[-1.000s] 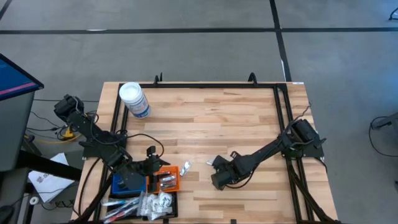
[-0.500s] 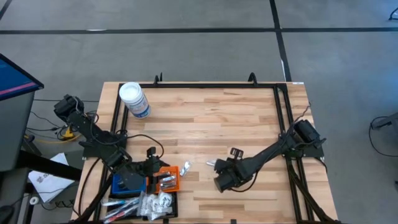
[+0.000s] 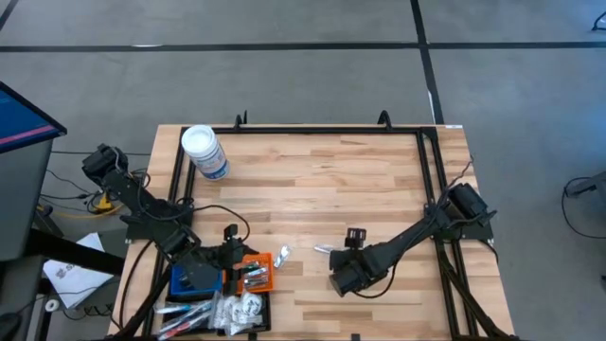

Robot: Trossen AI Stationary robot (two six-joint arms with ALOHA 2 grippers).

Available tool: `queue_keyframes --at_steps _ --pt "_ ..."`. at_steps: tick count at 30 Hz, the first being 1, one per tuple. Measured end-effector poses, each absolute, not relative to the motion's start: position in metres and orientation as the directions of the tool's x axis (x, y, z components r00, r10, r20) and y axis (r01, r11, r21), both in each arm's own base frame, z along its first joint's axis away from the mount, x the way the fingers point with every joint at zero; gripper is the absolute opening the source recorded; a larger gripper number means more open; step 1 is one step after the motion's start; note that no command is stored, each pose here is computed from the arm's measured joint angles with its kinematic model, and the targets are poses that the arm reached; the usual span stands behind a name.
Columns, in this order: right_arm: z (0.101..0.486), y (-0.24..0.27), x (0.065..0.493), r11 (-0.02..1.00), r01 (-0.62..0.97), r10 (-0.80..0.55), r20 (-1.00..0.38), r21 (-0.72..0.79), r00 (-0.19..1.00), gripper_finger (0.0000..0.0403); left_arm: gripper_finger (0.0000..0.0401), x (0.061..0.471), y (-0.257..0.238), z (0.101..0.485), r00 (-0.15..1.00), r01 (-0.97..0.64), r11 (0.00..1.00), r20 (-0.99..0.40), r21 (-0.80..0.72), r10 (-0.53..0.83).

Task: Pick & Place Travel size toiletries
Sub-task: Put the blue toothbrush into the left black basket

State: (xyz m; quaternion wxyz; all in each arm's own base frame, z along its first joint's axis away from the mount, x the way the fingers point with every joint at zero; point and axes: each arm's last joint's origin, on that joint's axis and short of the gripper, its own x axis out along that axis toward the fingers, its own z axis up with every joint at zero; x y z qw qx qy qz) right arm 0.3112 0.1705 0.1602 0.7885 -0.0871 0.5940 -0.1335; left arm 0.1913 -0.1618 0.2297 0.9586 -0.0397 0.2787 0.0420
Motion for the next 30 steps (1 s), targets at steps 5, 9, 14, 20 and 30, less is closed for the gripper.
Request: queue_keyframes --at_steps 5,9,14,20,30 --pt "0.136 0.156 0.3 0.949 0.106 -0.314 -0.931 -0.298 0.187 0.0255 0.0185 0.188 -0.165 0.23 0.842 -0.085 0.995 -0.537 -0.053 0.043" --pt "0.128 0.151 0.299 0.955 0.123 -0.29 -0.934 -0.269 0.21 0.0255 0.0185 0.186 -0.168 0.23 0.844 -0.071 0.996 -0.536 -0.055 0.031" --pt "0.128 0.152 0.3 0.958 0.115 -0.282 -0.934 -0.263 0.218 0.0255 0.0185 0.187 -0.168 0.23 0.845 -0.073 0.996 -0.534 -0.056 0.032" --pt "0.127 0.149 0.302 0.955 0.125 -0.291 -0.931 -0.269 0.221 0.025 0.0185 0.187 -0.167 0.23 0.846 -0.077 0.995 -0.532 -0.057 0.035" --pt "0.126 0.137 0.313 0.967 0.156 -0.232 -0.944 -0.2 0.232 0.013 0.0185 0.187 -0.168 0.231 0.849 -0.079 0.995 -0.527 -0.06 0.035"
